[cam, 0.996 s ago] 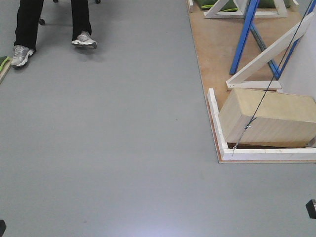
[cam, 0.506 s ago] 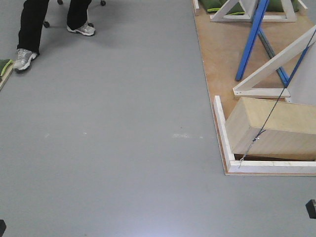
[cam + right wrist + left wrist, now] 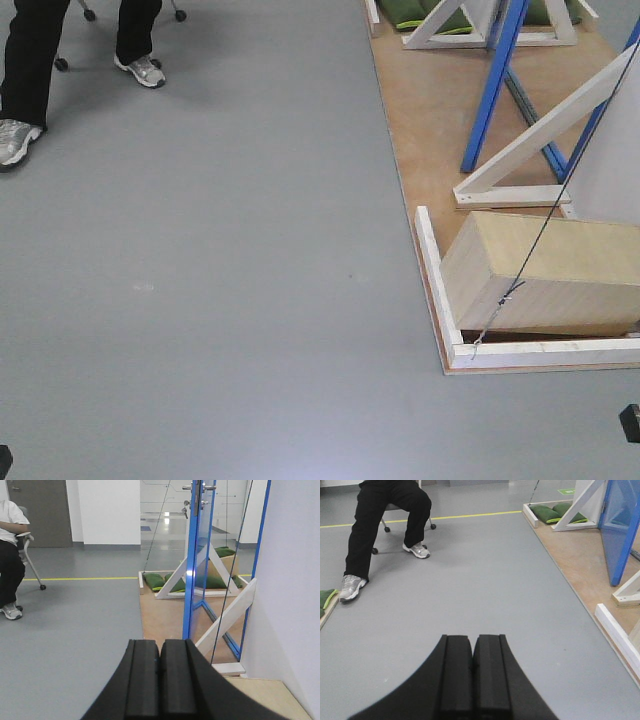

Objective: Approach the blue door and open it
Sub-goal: 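Drive the base forward along the wooden platform toward the blue door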

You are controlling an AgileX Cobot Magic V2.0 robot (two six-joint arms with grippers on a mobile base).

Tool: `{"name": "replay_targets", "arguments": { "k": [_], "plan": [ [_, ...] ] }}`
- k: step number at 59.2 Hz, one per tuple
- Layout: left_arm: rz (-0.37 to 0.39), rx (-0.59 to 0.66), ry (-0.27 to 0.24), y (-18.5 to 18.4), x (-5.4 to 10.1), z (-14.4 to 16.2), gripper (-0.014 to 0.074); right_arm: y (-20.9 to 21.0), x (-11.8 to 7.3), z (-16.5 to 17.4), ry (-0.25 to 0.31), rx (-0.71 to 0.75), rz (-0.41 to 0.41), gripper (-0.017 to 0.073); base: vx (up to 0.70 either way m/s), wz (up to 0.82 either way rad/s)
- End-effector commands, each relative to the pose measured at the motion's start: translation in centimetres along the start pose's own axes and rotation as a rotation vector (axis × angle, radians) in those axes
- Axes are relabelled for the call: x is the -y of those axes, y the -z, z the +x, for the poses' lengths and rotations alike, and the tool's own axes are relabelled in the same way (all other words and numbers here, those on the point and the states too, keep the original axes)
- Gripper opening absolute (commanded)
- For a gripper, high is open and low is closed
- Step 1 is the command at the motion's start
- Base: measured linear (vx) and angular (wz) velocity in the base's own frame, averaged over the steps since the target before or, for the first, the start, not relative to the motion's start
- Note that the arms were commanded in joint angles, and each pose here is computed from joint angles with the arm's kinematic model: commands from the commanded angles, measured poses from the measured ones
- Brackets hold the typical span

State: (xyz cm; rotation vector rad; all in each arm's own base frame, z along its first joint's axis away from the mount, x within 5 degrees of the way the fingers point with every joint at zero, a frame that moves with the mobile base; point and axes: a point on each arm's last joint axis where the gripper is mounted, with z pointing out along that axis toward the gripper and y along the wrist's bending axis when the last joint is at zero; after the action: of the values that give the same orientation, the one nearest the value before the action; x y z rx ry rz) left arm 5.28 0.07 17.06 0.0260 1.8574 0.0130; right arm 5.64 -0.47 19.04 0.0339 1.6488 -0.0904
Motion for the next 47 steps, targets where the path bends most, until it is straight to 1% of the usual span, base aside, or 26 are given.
{"name": "replay_targets", "arguments": {
  "k": [1, 21, 47],
  "plan": [
    [0.005, 0.123, 0.003, 0.49, 0.02, -1.77, 0.0071, 0.04, 0.02, -0.47, 0.002, 0.081, 0.006, -0.0004, 0.21, -0.08],
    [0.005, 0.123, 0.003, 0.49, 0.02, -1.77, 0.0071, 0.04, 0.02, -0.47, 0.002, 0.081, 0.006, -0.0004, 0.24, 0.0],
    [0.005, 0.123, 0.003, 0.49, 0.02, -1.77, 0.0071, 0.04, 0.02, -0.47, 0.002, 0.081, 0.006, -0.0004, 0.32, 0.03]
  ]
}}
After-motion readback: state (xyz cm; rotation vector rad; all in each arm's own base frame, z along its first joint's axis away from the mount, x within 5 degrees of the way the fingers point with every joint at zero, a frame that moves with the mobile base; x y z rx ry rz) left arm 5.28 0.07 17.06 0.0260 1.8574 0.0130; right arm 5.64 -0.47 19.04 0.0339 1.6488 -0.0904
